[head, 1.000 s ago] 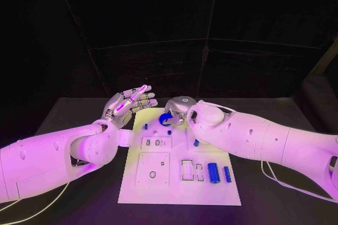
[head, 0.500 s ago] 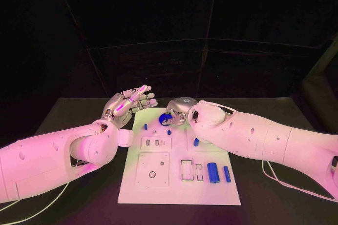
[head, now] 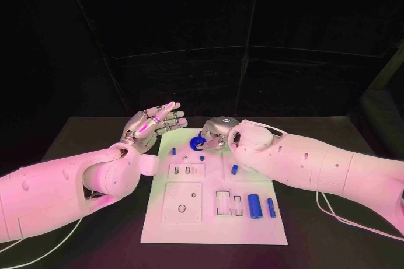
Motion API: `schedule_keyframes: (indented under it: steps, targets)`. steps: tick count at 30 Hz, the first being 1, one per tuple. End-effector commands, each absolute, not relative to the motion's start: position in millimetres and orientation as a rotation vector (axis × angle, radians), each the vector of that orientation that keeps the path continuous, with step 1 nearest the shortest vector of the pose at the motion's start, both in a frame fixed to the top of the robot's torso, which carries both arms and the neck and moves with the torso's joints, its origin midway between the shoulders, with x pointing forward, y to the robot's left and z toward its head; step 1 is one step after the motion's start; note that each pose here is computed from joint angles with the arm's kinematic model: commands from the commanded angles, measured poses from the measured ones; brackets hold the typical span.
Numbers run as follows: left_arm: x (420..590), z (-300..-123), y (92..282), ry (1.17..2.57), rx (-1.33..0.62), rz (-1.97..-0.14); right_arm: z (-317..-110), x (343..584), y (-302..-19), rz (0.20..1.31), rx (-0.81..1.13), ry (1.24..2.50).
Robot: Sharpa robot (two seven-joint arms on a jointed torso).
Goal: Assemble the parts on the task board
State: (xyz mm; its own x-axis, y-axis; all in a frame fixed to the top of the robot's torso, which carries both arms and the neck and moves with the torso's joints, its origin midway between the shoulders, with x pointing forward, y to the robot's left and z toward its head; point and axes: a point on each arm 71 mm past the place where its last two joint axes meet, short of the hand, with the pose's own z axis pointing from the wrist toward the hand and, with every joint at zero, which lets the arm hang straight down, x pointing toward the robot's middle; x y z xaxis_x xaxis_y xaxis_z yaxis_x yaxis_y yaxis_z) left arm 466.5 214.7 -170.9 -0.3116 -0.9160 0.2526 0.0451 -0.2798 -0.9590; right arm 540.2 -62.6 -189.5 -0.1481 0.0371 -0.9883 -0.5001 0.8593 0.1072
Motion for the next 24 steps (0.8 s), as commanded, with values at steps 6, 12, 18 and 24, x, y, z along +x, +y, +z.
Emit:
schedule_keyframes:
  steps: [6, 12, 18, 24]
  targets:
    - [466.4, -169.2, 215.2, 1.217, -1.17, -1.697, -175, 537, -72, 0.565, -0.287, 1.51]
    - [466.3, -169.1, 218.7, 1.212, -1.17, -1.691, -165, 528, -98, 0.683, -0.207, 1.414]
    - [466.2, -169.0, 222.0, 1.208, -1.171, -1.685, -169, 523, -148, 0.798, -0.079, 1.534]
    - [467.4, -169.2, 224.7, 1.201, -1.17, -1.679, -173, 523, -207, 0.832, 0.035, 1.6]
